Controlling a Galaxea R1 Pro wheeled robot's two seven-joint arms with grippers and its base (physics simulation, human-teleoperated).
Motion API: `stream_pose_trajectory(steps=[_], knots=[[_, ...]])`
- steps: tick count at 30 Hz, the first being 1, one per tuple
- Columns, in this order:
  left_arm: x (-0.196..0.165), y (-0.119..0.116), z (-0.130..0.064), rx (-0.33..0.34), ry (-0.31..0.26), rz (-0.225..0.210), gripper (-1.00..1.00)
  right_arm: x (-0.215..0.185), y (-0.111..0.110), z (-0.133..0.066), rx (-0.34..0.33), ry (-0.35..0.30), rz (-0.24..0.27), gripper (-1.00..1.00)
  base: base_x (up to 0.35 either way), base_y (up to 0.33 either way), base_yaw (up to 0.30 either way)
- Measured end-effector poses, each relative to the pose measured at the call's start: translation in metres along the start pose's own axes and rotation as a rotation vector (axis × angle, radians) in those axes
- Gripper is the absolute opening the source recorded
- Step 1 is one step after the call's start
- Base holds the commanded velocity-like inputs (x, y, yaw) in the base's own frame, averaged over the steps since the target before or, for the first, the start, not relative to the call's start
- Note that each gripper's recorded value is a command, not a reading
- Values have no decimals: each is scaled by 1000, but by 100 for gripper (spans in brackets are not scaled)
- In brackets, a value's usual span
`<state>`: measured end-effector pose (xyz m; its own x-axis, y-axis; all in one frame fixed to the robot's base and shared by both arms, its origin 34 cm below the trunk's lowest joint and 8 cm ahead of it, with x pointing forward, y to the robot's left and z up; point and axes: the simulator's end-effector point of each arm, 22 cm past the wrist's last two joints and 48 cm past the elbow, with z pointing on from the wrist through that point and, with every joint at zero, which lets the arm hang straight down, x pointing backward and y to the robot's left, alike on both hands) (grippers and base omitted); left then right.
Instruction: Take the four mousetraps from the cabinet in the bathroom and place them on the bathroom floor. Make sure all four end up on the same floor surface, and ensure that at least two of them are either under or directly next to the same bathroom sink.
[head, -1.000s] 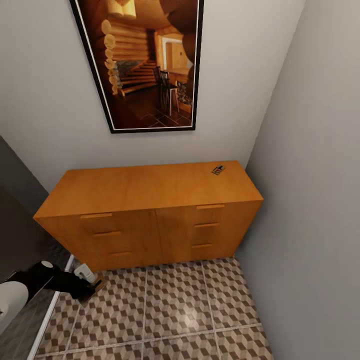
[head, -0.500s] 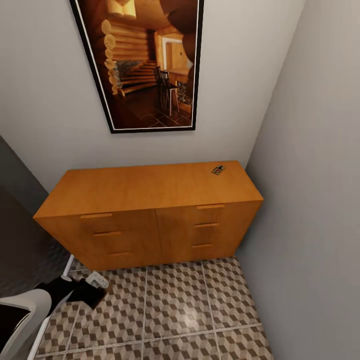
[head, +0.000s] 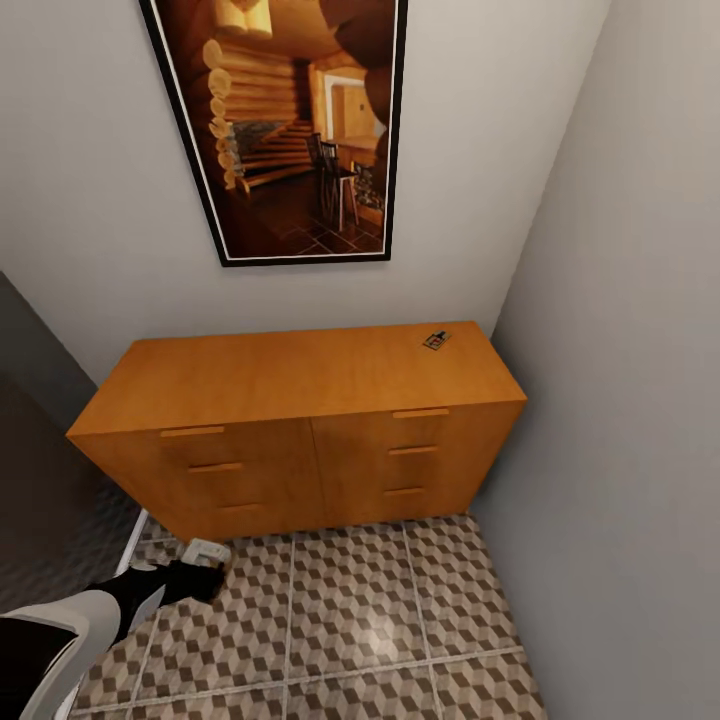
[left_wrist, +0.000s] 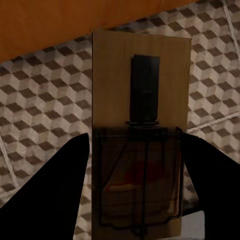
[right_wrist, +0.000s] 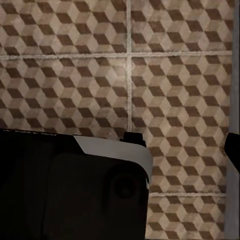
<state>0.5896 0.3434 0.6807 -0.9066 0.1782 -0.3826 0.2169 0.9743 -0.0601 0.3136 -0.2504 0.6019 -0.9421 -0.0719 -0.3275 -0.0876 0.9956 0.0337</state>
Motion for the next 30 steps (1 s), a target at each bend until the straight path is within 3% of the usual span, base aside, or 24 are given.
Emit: stream_pose_trajectory(steps=[3, 7, 8, 16, 21, 24, 27, 30], knots=[[6, -6, 2, 3, -29, 11, -100, -12, -7, 2, 22, -26, 0, 100, 0, 0, 0], [13, -15, 2, -12, -170, 75, -100, -28, -15, 3, 38, -61, -2, 100, 0, 0, 0], [16, -15, 2, -19, -183, 78, -100, -30, -16, 3, 40, -66, -3, 100, 0, 0, 0], [87, -38, 2, -55, -180, 87, -100, -55, -24, 5, 49, -118, -9, 100, 0, 0, 0], [114, -54, -3, -92, -226, 84, -100, -66, -34, 4, 81, -140, -9, 100, 0, 0, 0], [127, -63, -7, -157, -250, 59, -100, -75, -41, 4, 110, -158, -6, 100, 0, 0, 0], [135, -77, -14, -289, -301, 6, -100, -90, -45, 3, 137, -189, -2, 100, 0, 0, 0], [128, -75, -26, -397, -369, -43, -100, -98, -46, 4, 142, -198, -1, 100, 0, 0, 0]])
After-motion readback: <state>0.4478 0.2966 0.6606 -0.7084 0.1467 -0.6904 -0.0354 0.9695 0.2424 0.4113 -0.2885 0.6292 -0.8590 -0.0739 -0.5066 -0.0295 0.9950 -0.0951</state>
